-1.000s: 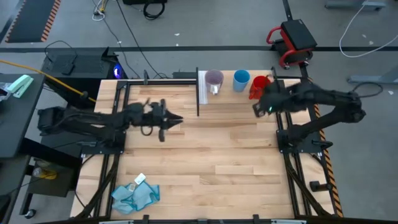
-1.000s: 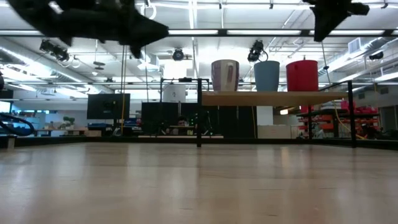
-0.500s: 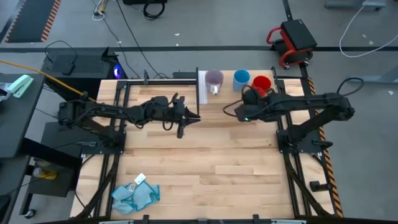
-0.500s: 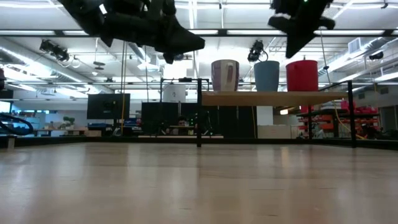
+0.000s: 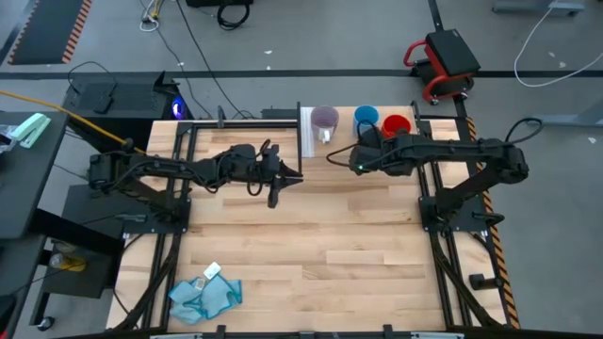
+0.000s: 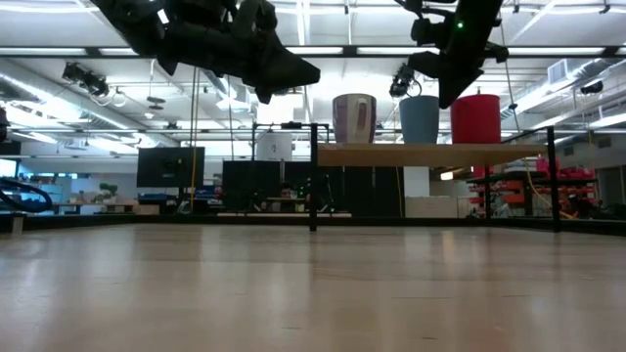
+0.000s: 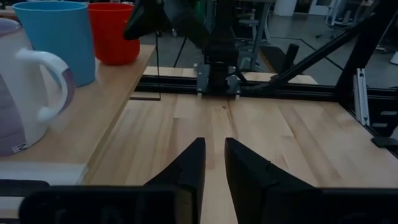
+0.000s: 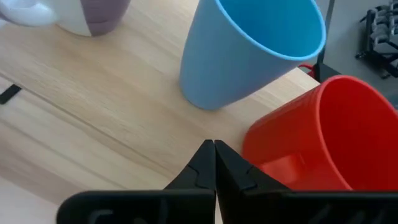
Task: Stack small to large cups/mugs on shelf
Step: Put the orange mug on the shelf
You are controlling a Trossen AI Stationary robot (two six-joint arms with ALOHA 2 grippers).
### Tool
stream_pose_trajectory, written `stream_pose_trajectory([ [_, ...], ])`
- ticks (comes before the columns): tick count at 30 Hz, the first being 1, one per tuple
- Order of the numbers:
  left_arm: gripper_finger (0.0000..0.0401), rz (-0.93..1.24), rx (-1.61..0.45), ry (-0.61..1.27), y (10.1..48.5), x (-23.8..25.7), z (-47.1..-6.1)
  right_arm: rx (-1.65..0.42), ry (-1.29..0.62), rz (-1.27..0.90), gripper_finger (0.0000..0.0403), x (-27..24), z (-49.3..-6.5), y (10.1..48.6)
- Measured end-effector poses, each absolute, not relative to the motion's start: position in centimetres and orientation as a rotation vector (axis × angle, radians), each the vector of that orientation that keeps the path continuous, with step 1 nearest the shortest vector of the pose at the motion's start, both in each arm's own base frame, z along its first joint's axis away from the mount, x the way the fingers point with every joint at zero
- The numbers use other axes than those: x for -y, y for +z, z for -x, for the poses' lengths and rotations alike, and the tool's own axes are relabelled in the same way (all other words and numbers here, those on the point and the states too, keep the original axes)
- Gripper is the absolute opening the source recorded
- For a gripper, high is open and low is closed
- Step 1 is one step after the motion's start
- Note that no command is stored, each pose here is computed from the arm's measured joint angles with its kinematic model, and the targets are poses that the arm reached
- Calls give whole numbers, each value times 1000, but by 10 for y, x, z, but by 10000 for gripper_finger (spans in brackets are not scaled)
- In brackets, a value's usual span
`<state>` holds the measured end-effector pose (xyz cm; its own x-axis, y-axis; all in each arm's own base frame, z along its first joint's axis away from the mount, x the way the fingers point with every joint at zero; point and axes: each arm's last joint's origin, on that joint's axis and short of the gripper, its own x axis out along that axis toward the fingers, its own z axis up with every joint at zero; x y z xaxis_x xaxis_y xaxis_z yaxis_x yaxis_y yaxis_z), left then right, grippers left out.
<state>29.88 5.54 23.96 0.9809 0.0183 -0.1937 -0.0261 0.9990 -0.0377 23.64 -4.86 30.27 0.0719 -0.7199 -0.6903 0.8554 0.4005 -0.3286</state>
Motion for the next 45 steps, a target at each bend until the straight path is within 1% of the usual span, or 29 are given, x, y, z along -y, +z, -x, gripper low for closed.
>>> stream_pose_trajectory([
  [9, 69, 41, -197, 22, 239, -55, -299, -956, -1267, -212, 3, 47, -226, 301],
  [21, 75, 41, -197, 22, 239, -55, -299, -927, -1276, -243, 3, 41, -226, 301],
  [29, 69, 41, -197, 22, 239, -55, -299, -951, -1347, -264, 3, 34, -215, 301],
  [40, 74, 41, -197, 22, 239, -55, -299, -920, -1316, -261, 3, 22, -218, 301],
  [45, 69, 44, -200, 23, 239, -55, -299, -989, -1386, -282, 3, 25, -207, 301],
])
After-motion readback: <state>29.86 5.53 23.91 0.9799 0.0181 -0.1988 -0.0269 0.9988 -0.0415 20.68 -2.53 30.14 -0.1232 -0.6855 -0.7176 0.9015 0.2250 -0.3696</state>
